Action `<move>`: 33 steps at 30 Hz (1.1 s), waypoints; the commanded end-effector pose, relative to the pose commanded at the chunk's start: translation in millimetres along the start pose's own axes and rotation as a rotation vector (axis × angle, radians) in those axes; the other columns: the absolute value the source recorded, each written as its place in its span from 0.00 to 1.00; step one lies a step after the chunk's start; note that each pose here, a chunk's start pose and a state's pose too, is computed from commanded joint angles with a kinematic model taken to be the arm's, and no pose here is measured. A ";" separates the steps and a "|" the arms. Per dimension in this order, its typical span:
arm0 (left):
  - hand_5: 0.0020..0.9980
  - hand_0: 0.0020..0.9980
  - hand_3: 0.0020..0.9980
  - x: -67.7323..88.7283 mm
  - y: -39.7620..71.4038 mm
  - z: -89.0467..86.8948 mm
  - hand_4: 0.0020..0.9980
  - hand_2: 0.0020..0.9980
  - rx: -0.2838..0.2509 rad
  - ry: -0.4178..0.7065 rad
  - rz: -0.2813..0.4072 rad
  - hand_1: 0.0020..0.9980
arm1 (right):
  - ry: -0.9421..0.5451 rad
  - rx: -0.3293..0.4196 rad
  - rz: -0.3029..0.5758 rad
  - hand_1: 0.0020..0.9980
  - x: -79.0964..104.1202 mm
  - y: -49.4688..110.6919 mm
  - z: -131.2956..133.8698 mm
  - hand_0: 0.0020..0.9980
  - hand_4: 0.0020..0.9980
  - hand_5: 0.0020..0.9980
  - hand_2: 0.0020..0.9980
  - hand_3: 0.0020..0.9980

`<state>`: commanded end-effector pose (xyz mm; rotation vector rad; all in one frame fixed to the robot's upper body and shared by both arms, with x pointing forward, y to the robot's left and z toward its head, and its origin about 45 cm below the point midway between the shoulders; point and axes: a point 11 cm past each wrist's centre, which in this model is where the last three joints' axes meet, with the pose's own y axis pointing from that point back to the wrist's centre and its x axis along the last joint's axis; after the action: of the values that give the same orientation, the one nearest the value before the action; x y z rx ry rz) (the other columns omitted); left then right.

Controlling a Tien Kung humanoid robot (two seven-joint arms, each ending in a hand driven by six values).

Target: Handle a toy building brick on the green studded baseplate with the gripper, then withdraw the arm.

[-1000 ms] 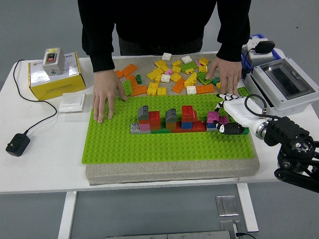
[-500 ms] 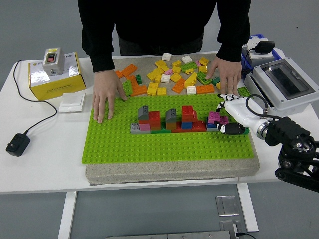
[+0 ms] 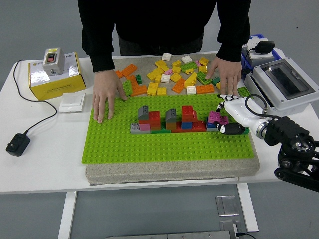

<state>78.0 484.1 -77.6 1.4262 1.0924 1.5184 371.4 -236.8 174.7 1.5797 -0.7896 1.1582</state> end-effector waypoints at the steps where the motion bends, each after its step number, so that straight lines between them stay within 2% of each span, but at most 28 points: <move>1: 0.63 0.69 0.68 0.0 0.0 0.0 0.34 0.60 0.000 0.000 0.000 0.58 | 0.000 0.000 0.000 0.96 -0.1 0.0 -0.1 0.73 0.58 0.46 1.00 0.70; 24: 0.64 0.69 0.67 0.5 0.2 1.3 0.32 0.60 -0.007 0.002 0.002 0.58 | -0.003 0.002 -0.001 0.95 -0.2 -0.6 -0.2 0.74 0.58 0.46 1.00 0.73; 33: 0.64 0.69 0.65 0.8 0.2 1.4 0.30 0.59 -0.008 0.003 0.002 0.58 | -0.006 0.001 -0.002 0.96 -0.4 -0.8 0.6 0.72 0.59 0.45 1.00 0.78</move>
<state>79.4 484.9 -77.2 1.4203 1.0858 1.5254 372.2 -237.1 174.1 1.5853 -0.7905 1.1535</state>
